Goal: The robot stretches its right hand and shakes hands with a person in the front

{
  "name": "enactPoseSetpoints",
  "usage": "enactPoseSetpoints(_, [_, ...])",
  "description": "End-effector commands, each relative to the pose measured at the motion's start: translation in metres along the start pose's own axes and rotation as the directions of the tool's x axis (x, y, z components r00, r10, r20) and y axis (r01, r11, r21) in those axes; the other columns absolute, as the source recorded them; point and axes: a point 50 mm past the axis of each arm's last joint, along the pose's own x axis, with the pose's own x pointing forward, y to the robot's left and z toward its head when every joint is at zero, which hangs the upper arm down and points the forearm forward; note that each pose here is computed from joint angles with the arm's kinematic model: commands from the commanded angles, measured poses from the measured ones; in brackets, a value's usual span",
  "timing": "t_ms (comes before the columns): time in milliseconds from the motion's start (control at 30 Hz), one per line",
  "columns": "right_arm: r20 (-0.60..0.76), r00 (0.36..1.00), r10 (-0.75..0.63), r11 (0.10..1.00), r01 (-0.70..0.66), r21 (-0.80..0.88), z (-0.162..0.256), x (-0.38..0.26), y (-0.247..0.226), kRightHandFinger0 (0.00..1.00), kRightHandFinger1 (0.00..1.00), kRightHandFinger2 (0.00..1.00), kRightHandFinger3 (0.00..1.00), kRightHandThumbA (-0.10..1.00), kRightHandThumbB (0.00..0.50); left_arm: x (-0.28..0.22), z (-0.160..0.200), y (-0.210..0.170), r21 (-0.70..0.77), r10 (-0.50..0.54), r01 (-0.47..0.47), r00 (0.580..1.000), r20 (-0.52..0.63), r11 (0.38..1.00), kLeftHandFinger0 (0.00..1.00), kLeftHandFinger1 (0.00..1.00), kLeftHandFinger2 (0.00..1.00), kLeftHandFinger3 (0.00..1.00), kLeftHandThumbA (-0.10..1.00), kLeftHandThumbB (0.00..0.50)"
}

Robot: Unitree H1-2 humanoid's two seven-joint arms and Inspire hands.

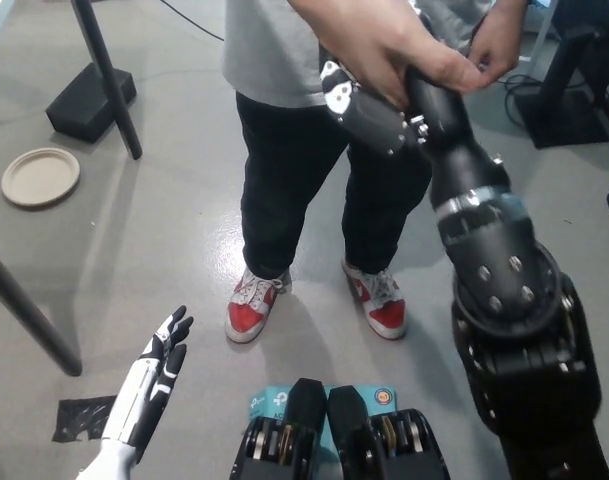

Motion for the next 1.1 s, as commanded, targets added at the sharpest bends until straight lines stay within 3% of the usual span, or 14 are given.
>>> enactPoseSetpoints(0, [0.386, 0.915, -0.118, 0.989, 0.144, -0.039, 0.115, -0.049, -0.037, 1.00, 1.00, 1.00, 1.00, 0.23, 0.125, 0.006, 0.014, 0.006, 0.023, -0.004, 0.003, 0.997, 0.077, 1.000, 1.00, 1.00, 1.00, 1.00, 1.00, 0.139])
enactPoseSetpoints(100, [0.259, 0.963, -0.068, 0.996, 0.081, -0.038, 0.086, -0.024, -0.032, 1.00, 1.00, 1.00, 1.00, 0.24, 0.100, 0.006, 0.015, 0.006, 0.024, -0.005, 0.003, 0.997, 0.076, 1.000, 1.00, 1.00, 1.00, 1.00, 1.00, 0.143])
enactPoseSetpoints(233, [0.098, 0.995, -0.002, 1.000, 0.002, 0.006, 0.043, 0.011, -0.026, 1.00, 1.00, 1.00, 1.00, 0.11, 0.085, 0.009, 0.016, 0.007, 0.020, -0.003, 0.002, 0.996, 0.090, 1.000, 1.00, 1.00, 1.00, 1.00, 1.00, 0.133])
enactPoseSetpoints(433, [-0.178, 0.984, 0.028, 0.999, -0.035, -0.038, -0.041, 0.060, -0.014, 1.00, 1.00, 1.00, 1.00, 0.12, 0.095, 0.006, 0.015, 0.006, 0.023, -0.008, 0.006, 0.997, 0.074, 1.000, 1.00, 1.00, 1.00, 1.00, 1.00, 0.147])
enactPoseSetpoints(467, [-0.228, 0.973, 0.031, 0.997, -0.045, -0.057, -0.059, 0.069, -0.013, 0.96, 1.00, 1.00, 1.00, 0.14, 0.100, 0.007, 0.015, 0.006, 0.016, -0.010, 0.009, 0.997, 0.076, 1.000, 1.00, 1.00, 1.00, 1.00, 1.00, 0.149])
enactPoseSetpoints(567, [-0.289, 0.956, 0.044, 0.996, -0.066, -0.066, -0.087, 0.080, -0.009, 1.00, 1.00, 1.00, 1.00, 0.13, 0.111, 0.009, 0.017, 0.007, 0.021, -0.011, 0.009, 0.997, 0.080, 1.000, 1.00, 1.00, 1.00, 1.00, 1.00, 0.147])
enactPoseSetpoints(667, [-0.338, 0.939, 0.061, 0.993, -0.090, -0.071, -0.107, 0.086, -0.006, 1.00, 1.00, 1.00, 1.00, 0.21, 0.117, 0.012, 0.017, 0.008, 0.024, -0.010, 0.008, 0.997, 0.083, 1.000, 1.00, 1.00, 1.00, 1.00, 1.00, 0.157])
enactPoseSetpoints(900, [-0.358, 0.932, 0.062, 0.989, -0.104, -0.101, -0.122, 0.083, -0.002, 1.00, 1.00, 1.00, 1.00, 0.26, 0.122, 0.011, 0.016, 0.008, 0.014, -0.014, 0.013, 0.997, 0.082, 1.000, 1.00, 1.00, 1.00, 1.00, 1.00, 0.157])
enactPoseSetpoints(1000, [-0.362, 0.930, 0.064, 0.987, -0.112, -0.113, -0.120, 0.080, -0.002, 1.00, 1.00, 1.00, 1.00, 0.33, 0.139, 0.011, 0.017, 0.008, 0.034, -0.014, 0.012, 0.997, 0.078, 0.999, 1.00, 1.00, 1.00, 1.00, 1.00, 0.164])
enactPoseSetpoints(1033, [-0.354, 0.932, 0.082, 0.985, -0.130, -0.113, -0.118, 0.077, -0.003, 1.00, 1.00, 1.00, 1.00, 0.47, 0.249, 0.012, 0.017, 0.008, 0.030, -0.014, 0.012, 0.997, 0.078, 0.999, 1.00, 1.00, 1.00, 1.00, 1.00, 0.167])
enactPoseSetpoints(1067, [-0.351, 0.932, 0.091, 0.984, -0.139, -0.114, -0.118, 0.074, -0.005, 1.00, 1.00, 1.00, 1.00, 0.50, 0.270, 0.011, 0.016, 0.007, 0.026, -0.016, 0.014, 0.997, 0.075, 1.000, 1.00, 1.00, 1.00, 1.00, 1.00, 0.169])
